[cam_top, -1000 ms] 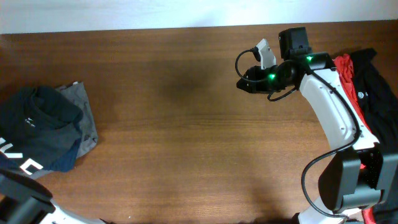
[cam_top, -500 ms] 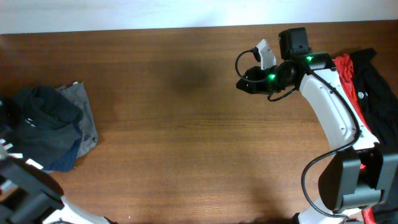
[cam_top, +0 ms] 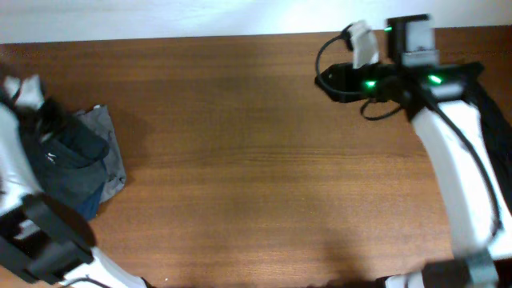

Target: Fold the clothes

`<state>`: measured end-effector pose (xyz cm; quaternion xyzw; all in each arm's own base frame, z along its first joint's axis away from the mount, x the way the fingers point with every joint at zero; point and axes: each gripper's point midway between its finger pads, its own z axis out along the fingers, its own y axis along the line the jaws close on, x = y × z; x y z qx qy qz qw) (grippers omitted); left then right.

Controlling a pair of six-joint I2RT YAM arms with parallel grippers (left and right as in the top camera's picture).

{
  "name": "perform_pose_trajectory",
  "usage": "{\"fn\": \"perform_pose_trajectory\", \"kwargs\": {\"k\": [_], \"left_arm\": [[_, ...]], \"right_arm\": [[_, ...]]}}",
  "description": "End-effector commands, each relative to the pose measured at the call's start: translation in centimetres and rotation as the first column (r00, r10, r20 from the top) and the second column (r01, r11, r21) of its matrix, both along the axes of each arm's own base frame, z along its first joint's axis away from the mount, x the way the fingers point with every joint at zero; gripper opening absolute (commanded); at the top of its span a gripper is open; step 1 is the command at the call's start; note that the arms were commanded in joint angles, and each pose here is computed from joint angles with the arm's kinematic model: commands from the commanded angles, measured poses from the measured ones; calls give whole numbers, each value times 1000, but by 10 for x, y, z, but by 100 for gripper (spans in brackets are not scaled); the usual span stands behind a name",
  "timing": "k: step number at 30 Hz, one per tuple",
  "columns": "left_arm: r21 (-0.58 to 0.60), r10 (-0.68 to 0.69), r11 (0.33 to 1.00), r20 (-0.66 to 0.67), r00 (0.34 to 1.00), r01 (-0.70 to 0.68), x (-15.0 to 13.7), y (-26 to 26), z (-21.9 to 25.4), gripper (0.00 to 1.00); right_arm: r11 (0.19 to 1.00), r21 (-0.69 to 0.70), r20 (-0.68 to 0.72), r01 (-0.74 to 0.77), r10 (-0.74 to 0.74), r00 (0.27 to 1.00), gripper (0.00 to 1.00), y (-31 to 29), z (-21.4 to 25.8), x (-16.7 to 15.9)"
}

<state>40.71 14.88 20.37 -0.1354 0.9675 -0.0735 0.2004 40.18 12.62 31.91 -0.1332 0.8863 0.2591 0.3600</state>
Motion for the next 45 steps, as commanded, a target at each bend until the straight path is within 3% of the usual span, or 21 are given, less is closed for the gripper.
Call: {"fn": "perform_pose_trajectory", "kwargs": {"k": [1,2,3,4,5,9,16,45], "left_arm": [[79,-244,969,195,950,233,0,-81,82,75],[91,-296,955,213,931,282,-3,-104,92,93],[104,-343,939,224,912,327,-8,-126,101,99],[118,-378,925,228,897,360,-12,-141,106,99],[140,-415,909,227,881,392,-17,-157,111,99],[237,-505,854,167,847,463,-36,-195,115,99],[298,-575,795,94,813,528,-48,-222,108,99],[296,-578,794,98,810,530,-48,-224,108,99]], "right_arm": [[997,-68,187,22,-9,982,49,-12,54,-21],[997,-74,210,37,-21,978,53,-15,62,-27],[995,-80,233,53,-33,972,59,-18,70,-33],[995,-82,246,61,-39,968,72,-20,75,-38],[995,-80,260,62,-39,965,99,-21,81,-43],[995,-75,281,63,-39,959,99,-22,91,-59],[995,-83,236,59,-38,971,99,-23,82,-65],[994,-92,189,57,-38,981,99,-23,70,-64]]}}
